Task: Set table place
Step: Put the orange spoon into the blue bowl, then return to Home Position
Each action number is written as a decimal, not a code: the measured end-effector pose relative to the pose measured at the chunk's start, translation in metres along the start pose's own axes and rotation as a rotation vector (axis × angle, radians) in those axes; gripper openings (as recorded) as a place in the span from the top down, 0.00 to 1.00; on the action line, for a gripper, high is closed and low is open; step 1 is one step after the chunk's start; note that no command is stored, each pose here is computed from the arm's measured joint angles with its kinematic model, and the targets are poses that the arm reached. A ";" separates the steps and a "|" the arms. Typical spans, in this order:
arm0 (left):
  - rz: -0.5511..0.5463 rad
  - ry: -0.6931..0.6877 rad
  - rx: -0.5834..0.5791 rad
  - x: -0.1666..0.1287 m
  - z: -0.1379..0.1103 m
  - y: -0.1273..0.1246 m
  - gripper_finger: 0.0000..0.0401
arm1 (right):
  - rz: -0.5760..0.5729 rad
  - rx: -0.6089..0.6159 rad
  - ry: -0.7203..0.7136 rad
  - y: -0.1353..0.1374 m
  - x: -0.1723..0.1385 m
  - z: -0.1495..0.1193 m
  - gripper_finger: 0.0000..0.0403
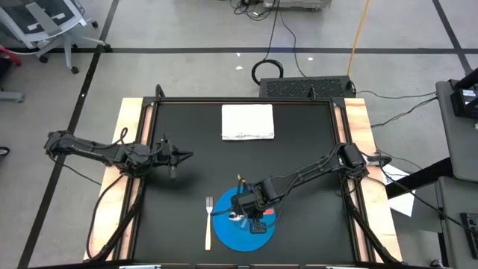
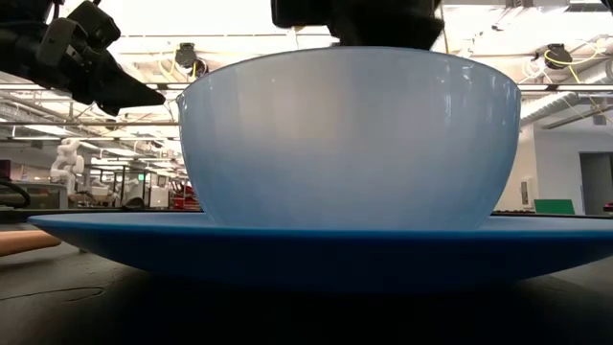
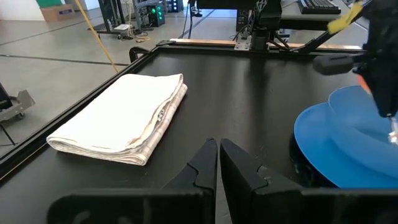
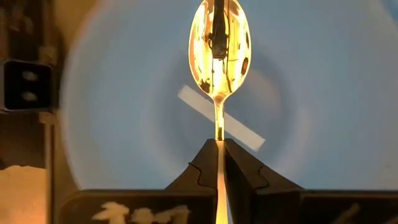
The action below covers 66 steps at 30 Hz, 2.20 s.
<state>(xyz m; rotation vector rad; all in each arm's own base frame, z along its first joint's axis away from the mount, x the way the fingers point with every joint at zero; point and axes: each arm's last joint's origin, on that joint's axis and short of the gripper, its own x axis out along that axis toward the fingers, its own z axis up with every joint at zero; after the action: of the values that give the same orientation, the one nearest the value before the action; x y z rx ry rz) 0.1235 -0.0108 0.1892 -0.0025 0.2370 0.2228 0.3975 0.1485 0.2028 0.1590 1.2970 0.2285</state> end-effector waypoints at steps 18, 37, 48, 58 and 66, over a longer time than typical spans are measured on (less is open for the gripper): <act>0.000 0.004 0.001 0.000 0.000 0.000 0.94 | -0.013 0.032 0.037 -0.008 0.011 -0.009 1.00; 0.001 0.009 0.003 0.000 -0.001 0.000 0.94 | -0.001 0.032 0.013 -0.007 0.011 -0.006 0.98; 0.001 0.010 0.003 0.000 -0.001 0.000 0.94 | 0.002 0.068 0.005 -0.008 0.011 -0.005 0.83; 0.001 0.010 0.002 0.000 -0.001 0.000 0.94 | 0.009 0.077 -0.022 -0.008 0.006 -0.001 0.82; -0.006 0.013 -0.002 0.000 -0.001 0.000 0.94 | -0.058 0.049 -0.157 -0.005 -0.037 0.003 0.85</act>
<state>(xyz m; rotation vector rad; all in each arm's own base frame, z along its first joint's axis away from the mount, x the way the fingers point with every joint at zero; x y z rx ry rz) 0.1232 -0.0110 0.1879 -0.0066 0.2494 0.2173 0.3913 0.1343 0.2370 0.1775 1.1497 0.1320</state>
